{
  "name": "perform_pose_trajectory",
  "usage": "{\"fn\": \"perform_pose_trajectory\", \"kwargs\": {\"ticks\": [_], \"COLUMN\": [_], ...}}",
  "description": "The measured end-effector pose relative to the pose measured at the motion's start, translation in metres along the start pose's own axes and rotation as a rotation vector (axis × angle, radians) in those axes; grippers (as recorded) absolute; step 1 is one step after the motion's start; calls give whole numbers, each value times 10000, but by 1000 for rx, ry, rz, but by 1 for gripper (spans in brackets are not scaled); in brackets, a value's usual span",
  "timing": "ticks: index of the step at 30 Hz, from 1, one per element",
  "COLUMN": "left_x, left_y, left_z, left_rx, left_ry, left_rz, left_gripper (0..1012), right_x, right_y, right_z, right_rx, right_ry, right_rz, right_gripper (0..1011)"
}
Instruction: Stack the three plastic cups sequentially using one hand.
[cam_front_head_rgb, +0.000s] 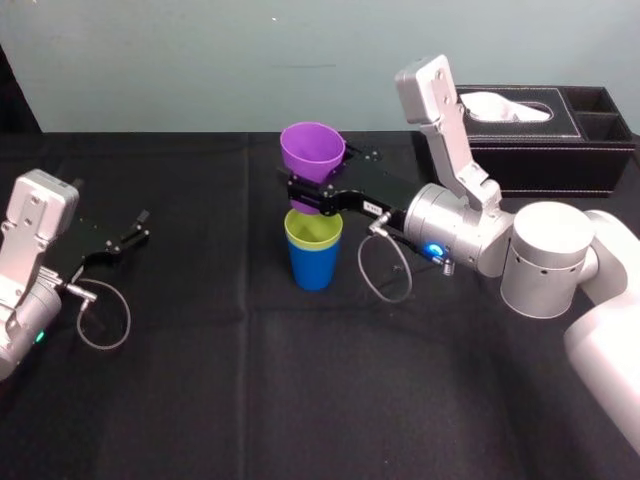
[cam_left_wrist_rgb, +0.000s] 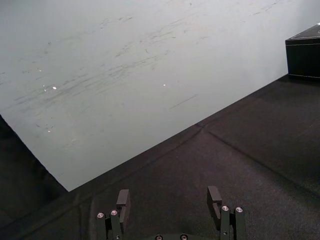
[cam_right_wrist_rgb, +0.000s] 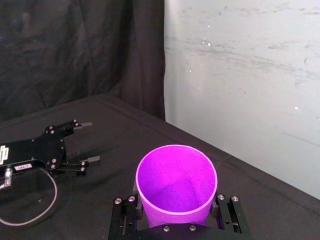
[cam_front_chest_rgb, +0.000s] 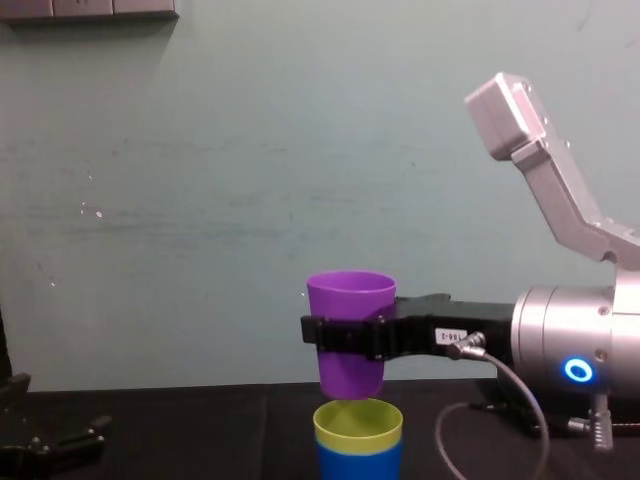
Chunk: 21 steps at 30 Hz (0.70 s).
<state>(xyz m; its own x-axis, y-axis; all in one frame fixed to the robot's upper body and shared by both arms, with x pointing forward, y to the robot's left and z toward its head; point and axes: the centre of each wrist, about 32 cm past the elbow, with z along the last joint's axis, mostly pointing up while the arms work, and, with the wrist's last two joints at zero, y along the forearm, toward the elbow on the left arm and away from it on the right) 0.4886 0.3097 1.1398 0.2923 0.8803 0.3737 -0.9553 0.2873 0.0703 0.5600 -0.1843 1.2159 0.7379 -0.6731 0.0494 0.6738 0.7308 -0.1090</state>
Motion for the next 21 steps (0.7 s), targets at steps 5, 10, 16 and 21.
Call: {"fn": "perform_pose_trajectory", "kwargs": {"ticks": [5, 10, 16, 21], "left_x": [0, 0, 0, 0], "left_y": [0, 0, 0, 0], "left_z": [0, 0, 0, 0], "left_rx": [0, 0, 0, 0], "left_ry": [0, 0, 0, 0], "left_rz": [0, 0, 0, 0], "left_gripper": [1011, 1011, 1011, 1012], "right_x": [-3, -6, -26, -33], "right_y": [5, 7, 14, 14], "right_z": [-33, -75, -126, -157], "right_rx": [-9, -15, -16, -18], "right_ry": [4, 10, 21, 26], "right_rz": [1, -1, 1, -1], "right_gripper": [724, 724, 724, 724]}}
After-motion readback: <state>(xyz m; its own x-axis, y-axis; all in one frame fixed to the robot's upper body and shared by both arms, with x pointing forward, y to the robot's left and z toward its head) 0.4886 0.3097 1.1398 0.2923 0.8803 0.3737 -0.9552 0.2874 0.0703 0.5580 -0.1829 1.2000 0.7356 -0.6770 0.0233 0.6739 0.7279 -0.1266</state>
